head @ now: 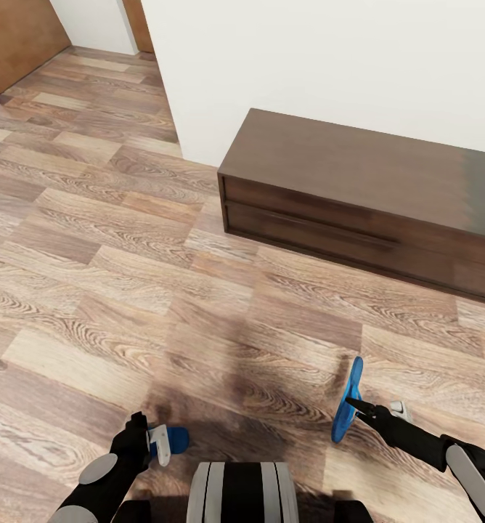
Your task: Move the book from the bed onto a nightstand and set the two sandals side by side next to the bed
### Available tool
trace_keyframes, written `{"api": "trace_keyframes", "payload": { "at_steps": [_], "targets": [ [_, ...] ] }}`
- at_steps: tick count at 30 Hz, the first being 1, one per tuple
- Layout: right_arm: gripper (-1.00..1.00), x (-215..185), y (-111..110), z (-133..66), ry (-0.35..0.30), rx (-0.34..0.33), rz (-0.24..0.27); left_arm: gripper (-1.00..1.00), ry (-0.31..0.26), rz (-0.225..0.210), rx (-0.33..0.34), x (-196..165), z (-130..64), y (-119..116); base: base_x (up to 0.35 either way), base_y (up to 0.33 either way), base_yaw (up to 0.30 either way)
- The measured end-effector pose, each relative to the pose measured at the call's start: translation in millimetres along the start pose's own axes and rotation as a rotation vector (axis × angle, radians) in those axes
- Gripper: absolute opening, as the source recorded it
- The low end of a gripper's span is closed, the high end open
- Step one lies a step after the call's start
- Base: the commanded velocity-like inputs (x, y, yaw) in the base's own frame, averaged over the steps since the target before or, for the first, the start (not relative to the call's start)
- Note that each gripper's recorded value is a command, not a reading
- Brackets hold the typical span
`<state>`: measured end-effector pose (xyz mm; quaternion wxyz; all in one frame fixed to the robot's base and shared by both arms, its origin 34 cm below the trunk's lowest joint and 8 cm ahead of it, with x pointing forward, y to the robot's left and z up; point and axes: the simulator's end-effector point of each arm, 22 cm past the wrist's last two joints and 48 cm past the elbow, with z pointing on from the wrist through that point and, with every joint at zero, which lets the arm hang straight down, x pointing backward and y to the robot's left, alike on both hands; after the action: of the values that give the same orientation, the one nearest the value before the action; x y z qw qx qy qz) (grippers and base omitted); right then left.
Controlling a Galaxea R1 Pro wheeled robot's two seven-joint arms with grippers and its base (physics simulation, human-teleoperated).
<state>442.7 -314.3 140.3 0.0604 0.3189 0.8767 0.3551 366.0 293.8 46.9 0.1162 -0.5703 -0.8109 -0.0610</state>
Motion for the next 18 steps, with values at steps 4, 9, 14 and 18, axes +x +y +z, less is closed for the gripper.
{"api": "trace_keyframes", "payload": {
  "at_steps": [4, 9, 14, 18],
  "targets": [
    [-1.00, 0.0, 0.0, 0.0, 0.000, 0.000, 0.000, 1.00, 0.000, 0.000, 0.000, 0.0, 0.0, 0.0, 0.000, 0.000, 0.000],
    [-1.00, 0.0, -0.2, 0.0, 0.000, 0.001, 0.000, 1.00, 0.000, 0.000, 0.000, 0.0, 0.0, 0.0, 0.000, 0.000, 0.000],
    [-1.00, 0.0, -0.1, 0.0, 0.000, 0.000, 0.000, 1.00, 0.000, 0.000, 0.000, 0.0, 0.0, 0.0, 0.000, 0.000, 0.000],
    [-1.00, 0.0, -0.1, 0.0, 0.000, 0.000, 0.000, 1.00, 0.000, 0.000, 0.000, 0.0, 0.0, 0.0, 0.000, 0.000, 0.000]
  ]
}}
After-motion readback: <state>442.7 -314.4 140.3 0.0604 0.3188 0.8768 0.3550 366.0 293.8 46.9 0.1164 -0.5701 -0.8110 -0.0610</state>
